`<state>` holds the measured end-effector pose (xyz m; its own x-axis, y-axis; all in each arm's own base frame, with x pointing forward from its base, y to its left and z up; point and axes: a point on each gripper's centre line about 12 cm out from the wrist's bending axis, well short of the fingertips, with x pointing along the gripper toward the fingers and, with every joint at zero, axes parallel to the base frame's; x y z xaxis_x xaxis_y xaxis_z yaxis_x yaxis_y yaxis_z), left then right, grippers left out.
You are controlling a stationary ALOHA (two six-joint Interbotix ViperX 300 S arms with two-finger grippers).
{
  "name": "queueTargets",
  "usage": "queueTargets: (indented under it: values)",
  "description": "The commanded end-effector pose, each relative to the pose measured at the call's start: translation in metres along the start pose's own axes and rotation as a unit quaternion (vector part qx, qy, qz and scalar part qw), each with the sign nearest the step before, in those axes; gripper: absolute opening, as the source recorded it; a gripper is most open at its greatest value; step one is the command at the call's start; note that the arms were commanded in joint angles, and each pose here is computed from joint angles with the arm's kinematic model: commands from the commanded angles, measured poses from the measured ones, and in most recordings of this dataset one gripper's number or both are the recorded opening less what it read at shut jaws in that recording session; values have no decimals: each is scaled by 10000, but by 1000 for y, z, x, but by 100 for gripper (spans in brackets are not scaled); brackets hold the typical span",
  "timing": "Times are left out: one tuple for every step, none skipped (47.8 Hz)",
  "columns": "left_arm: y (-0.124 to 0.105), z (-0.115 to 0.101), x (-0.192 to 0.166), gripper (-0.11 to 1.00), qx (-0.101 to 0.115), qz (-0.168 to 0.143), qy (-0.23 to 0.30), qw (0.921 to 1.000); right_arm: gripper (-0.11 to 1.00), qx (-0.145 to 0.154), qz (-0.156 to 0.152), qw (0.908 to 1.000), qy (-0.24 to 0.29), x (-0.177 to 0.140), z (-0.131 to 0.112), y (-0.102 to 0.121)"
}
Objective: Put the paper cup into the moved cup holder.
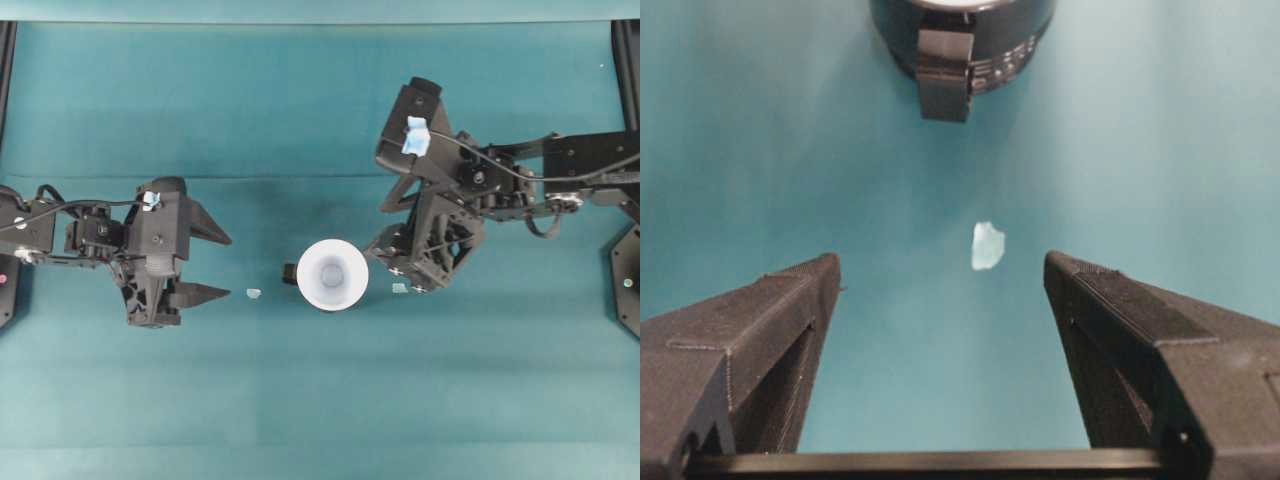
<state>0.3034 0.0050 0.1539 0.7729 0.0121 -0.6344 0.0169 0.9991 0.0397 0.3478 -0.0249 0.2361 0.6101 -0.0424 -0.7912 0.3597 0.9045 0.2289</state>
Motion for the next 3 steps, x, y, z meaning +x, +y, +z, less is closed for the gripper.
queueTargets:
  values:
    - [-1, 7, 0, 82, 25, -6, -139, 9999, 82, -36, 88, 9997, -221, -10, 4, 2]
    - [-1, 6, 1, 82, 25, -8, -123, 9999, 82, -48, 98, 9996, -242, -11, 4, 2]
    - [-1, 6, 2, 82, 25, -7, -139, 9999, 82, -48, 103, 9996, -256, -11, 3, 2]
